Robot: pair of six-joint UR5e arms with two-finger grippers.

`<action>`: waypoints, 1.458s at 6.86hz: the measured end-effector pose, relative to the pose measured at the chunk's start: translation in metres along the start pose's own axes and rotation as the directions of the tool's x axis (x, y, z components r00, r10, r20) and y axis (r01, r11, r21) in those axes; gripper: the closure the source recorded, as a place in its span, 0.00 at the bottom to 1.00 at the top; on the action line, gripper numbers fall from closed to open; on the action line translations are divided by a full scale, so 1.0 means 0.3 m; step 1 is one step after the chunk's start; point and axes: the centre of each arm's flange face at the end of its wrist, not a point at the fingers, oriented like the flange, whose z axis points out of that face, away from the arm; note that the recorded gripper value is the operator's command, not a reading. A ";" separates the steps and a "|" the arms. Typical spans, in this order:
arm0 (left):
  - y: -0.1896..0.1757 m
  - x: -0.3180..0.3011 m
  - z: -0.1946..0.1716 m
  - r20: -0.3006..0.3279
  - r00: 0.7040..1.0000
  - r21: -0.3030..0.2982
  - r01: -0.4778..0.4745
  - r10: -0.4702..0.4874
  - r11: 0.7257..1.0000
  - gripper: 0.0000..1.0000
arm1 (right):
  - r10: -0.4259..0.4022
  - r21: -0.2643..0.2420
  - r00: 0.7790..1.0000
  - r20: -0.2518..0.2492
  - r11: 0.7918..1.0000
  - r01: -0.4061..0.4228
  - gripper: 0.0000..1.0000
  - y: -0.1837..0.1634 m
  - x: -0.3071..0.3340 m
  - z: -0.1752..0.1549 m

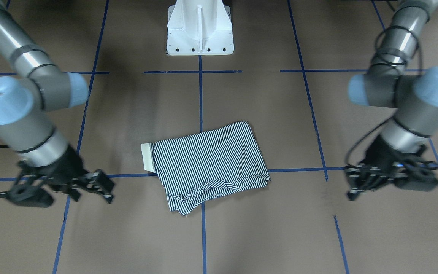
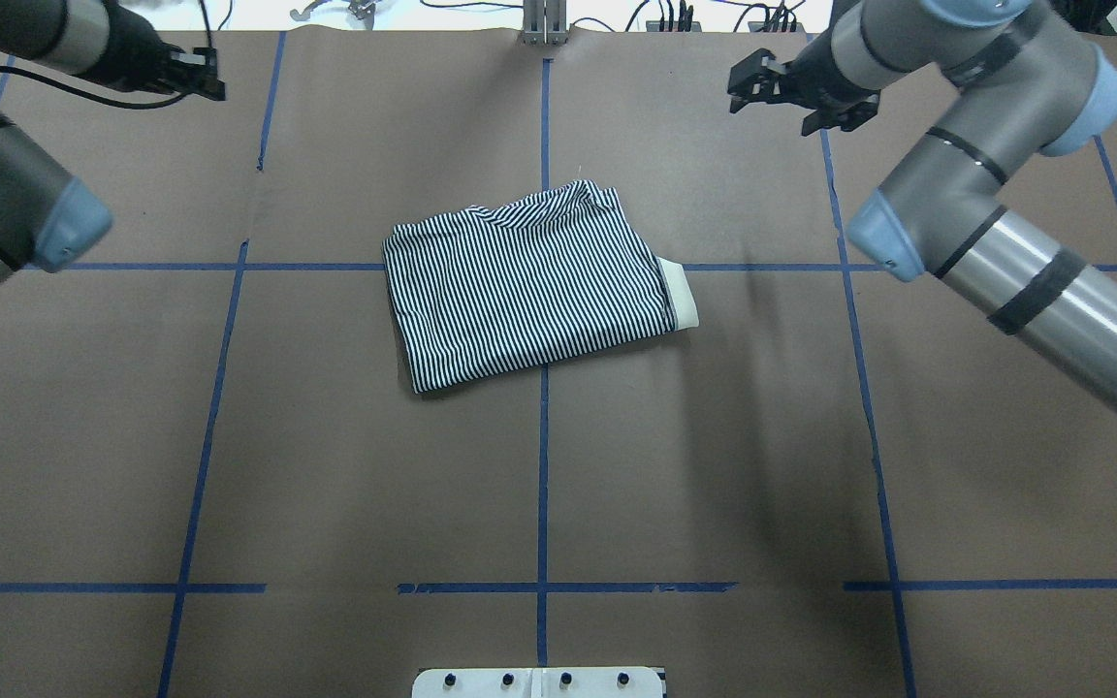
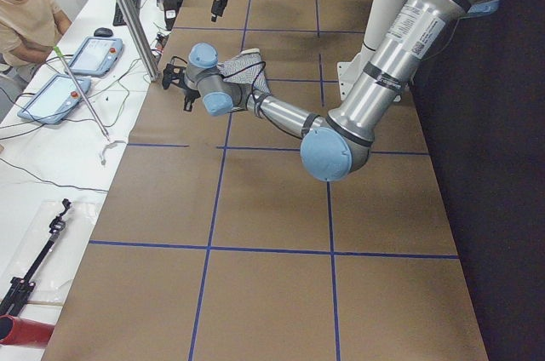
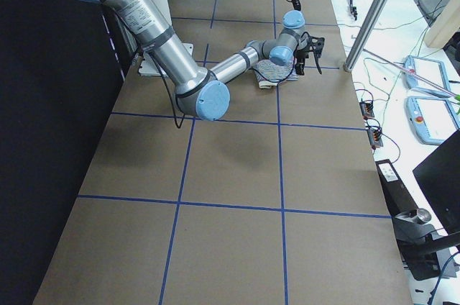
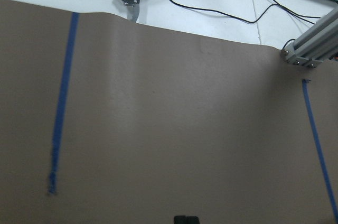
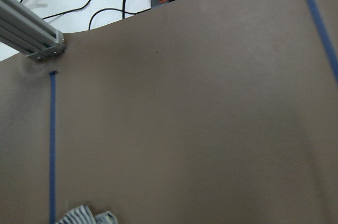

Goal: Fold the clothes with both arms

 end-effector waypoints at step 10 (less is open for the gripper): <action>0.367 -1.019 -0.773 0.217 0.966 -0.312 -0.065 0.138 0.948 0.00 | -0.408 -0.370 0.904 -0.129 0.865 0.338 0.00 0.126 1.142 -0.649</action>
